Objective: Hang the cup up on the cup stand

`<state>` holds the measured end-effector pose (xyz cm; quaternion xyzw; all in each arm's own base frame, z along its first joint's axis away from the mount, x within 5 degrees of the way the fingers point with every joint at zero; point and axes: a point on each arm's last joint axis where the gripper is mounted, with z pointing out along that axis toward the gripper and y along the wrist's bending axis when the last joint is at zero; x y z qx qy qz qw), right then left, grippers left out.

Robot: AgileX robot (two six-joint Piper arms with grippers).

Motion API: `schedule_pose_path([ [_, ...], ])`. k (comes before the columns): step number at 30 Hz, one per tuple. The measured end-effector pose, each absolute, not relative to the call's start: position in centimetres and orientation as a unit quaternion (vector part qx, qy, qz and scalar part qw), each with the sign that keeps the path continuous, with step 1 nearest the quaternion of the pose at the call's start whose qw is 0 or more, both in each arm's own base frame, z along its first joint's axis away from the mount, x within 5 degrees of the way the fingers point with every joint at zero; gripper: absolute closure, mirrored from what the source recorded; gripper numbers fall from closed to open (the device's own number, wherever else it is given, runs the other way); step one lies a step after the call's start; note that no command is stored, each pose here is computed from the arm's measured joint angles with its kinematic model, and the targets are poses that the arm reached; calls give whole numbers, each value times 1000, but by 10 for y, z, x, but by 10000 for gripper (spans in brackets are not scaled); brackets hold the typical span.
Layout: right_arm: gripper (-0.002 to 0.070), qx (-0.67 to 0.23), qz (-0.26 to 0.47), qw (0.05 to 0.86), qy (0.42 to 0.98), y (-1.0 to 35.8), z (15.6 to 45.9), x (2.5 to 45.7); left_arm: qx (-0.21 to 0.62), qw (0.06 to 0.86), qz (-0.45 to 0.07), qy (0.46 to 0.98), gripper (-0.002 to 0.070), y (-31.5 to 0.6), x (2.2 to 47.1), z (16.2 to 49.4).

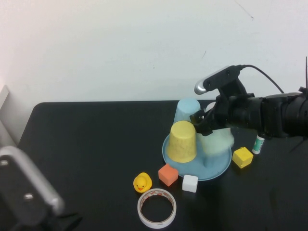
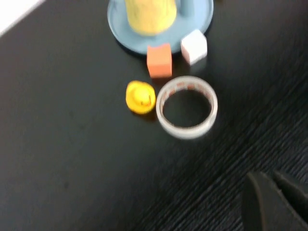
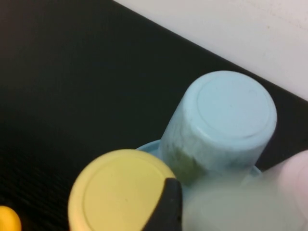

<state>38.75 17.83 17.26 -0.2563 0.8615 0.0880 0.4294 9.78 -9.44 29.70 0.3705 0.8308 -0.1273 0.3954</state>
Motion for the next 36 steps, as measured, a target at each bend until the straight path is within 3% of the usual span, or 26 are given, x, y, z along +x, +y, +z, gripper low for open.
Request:
schedule_pose_path([
  [8,-14,-241,95,428,866,178,173,388,318,454,-174,814,675,-65,70,307],
  [11,25,-240,96,432,864,178,177,387,300,467,-188,810,675,-54,59,300],
  [14,182,-239,99,447,857,177,192,384,283,476,-197,809,675,-42,49,291],
  [18,498,-245,123,478,834,173,228,366,264,496,-184,807,675,-23,37,276],
  [21,623,-258,155,498,813,171,253,345,230,527,-176,799,675,-10,33,267],
  [29,675,-286,210,527,772,151,289,275,181,588,-169,770,675,2,34,255],
  [36,677,-325,189,572,729,123,305,208,176,588,-172,770,675,1,35,254],
])
